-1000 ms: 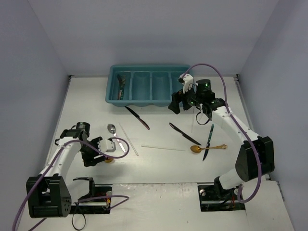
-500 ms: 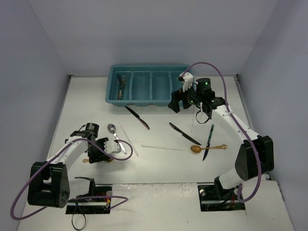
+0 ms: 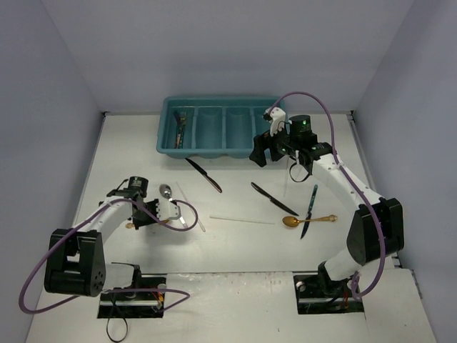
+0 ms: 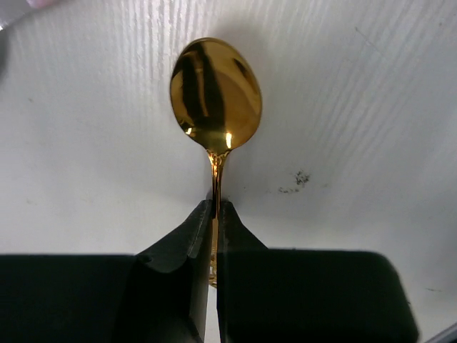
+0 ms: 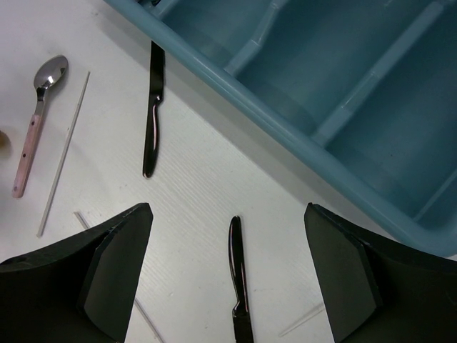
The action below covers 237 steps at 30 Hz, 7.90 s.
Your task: Sort the eating utensils into containers
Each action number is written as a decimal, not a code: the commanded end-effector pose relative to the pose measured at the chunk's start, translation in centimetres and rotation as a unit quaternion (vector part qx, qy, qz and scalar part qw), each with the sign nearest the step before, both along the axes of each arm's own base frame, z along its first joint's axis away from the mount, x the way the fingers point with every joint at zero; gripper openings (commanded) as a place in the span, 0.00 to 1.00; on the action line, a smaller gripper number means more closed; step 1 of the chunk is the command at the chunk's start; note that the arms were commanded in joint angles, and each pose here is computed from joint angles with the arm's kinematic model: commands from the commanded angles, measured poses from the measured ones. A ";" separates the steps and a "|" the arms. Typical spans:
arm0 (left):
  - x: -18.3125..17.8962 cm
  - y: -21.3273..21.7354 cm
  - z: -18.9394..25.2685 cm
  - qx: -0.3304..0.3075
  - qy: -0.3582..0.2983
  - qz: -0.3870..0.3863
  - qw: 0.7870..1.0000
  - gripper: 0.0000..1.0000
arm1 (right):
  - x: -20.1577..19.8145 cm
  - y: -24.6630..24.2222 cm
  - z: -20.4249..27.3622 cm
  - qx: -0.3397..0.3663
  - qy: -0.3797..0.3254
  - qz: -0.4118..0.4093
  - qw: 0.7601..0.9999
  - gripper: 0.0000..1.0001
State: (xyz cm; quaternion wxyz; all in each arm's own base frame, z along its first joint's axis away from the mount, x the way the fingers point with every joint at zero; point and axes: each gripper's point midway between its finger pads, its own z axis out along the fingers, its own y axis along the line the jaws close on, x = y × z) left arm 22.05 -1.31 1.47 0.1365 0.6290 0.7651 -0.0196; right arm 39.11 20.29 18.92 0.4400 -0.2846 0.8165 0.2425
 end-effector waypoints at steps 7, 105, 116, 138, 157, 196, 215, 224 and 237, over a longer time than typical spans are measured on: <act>4.4 -5.4 10.6 -0.127 -0.129 -0.040 0.983 0.00 | 1.2 0.1 3.5 0.013 -0.052 0.001 0.999 0.85; 7.0 -11.3 3.2 -0.131 0.125 0.783 0.594 0.67 | 4.3 -7.4 3.3 0.055 -0.008 -0.111 0.992 0.88; 5.7 -10.5 3.2 -0.135 0.128 0.785 0.591 0.57 | 4.3 -7.4 3.7 0.057 -0.010 -0.112 0.992 0.88; 4.6 -4.9 2.5 -0.088 0.113 0.809 0.570 0.01 | 4.2 -7.5 4.4 0.049 -0.026 -0.105 0.993 0.87; 20.9 -9.4 26.0 -0.301 -0.118 0.539 0.778 0.00 | 1.0 -11.7 3.2 -0.149 -0.101 -0.031 0.983 0.89; 38.6 -21.9 25.1 -0.442 -0.179 0.434 0.765 0.65 | -15.9 -23.7 -6.3 -0.519 0.077 0.323 0.788 0.50; 27.3 -17.9 34.7 -0.489 -0.138 0.429 0.747 0.69 | -19.2 -21.5 -11.7 -0.442 0.146 0.428 0.775 0.37; 25.5 -15.3 32.7 -0.461 -0.123 0.443 0.759 0.76 | -18.5 -19.5 -13.9 -0.392 0.160 0.430 0.798 0.40; 26.4 -12.3 31.9 -0.469 -0.101 0.486 0.730 0.76 | -18.5 -19.4 -16.9 -0.404 0.148 0.421 0.798 0.41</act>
